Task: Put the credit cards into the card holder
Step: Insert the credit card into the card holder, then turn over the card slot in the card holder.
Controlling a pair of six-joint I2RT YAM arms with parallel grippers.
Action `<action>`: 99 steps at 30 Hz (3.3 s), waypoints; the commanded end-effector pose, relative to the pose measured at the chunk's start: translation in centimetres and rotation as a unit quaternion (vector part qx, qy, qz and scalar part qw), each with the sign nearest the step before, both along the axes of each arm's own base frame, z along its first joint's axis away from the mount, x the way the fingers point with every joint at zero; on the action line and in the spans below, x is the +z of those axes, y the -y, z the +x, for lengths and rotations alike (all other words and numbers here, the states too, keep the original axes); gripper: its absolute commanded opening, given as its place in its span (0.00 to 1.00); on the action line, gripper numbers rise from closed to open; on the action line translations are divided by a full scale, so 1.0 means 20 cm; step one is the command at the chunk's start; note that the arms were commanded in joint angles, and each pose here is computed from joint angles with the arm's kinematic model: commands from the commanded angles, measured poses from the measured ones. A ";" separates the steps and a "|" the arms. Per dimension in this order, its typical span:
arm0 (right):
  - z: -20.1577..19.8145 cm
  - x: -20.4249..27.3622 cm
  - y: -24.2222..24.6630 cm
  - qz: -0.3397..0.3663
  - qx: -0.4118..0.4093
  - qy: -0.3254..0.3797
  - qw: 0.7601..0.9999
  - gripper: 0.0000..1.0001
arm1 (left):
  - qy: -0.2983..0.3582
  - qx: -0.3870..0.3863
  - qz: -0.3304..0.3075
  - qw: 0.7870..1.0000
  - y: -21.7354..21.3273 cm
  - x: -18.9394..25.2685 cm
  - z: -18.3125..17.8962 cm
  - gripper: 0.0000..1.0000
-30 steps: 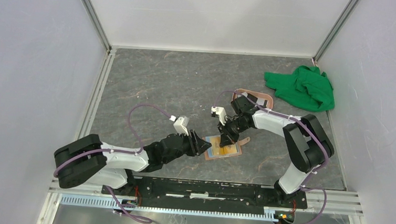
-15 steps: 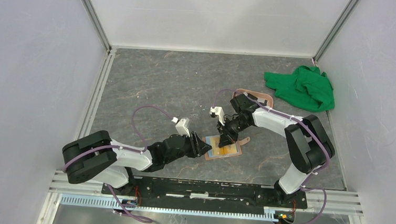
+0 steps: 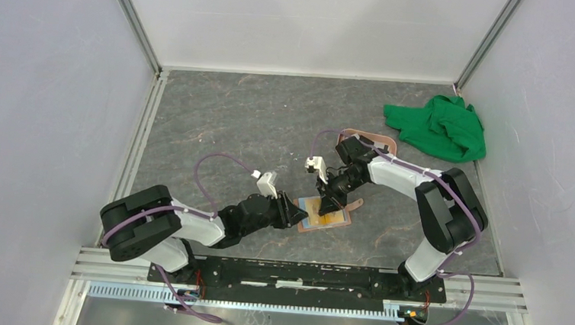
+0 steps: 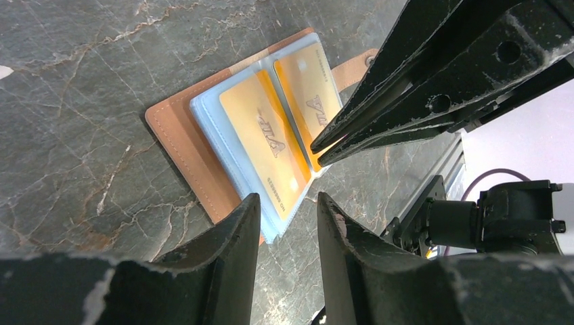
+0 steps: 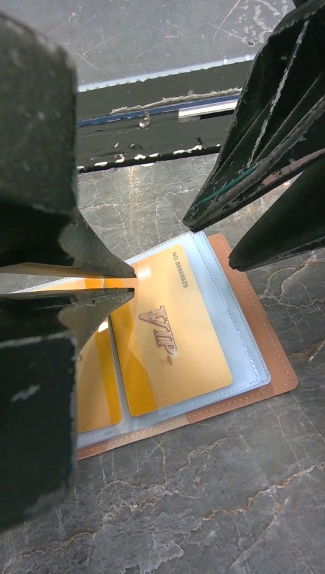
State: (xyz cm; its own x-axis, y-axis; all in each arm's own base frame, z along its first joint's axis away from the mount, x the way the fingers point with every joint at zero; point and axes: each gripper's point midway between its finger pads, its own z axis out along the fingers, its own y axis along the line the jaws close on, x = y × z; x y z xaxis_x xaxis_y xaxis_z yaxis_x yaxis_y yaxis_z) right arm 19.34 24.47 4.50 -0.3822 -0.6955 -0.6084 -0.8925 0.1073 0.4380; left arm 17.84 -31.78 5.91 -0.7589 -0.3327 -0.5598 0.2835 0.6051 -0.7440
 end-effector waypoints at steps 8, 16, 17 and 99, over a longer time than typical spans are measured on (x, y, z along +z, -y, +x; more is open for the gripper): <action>0.04 0.08 -0.02 0.026 0.004 0.016 1.000 0.15 | -0.003 -0.001 -0.040 0.999 0.05 0.07 0.03 0.43; 0.03 0.06 -0.02 0.024 0.003 0.011 1.000 0.15 | -0.011 -0.007 -0.044 0.999 0.07 0.04 0.03 0.42; 0.03 0.06 -0.02 0.024 0.003 0.011 1.000 0.15 | -0.012 -0.007 -0.044 0.999 0.07 0.04 0.03 0.42; 0.26 0.14 0.21 0.047 -0.125 0.029 0.991 0.22 | -0.011 -0.100 -0.180 0.978 0.38 0.21 0.09 0.49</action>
State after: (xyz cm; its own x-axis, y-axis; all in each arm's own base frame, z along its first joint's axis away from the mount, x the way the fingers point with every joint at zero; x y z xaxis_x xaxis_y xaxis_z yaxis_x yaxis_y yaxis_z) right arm 23.89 20.62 6.25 -0.5103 -0.5543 -0.6576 -0.8577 0.2722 0.4361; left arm 19.30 -38.34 8.99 -0.8307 -0.3408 -0.4401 0.3513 0.2924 -0.8894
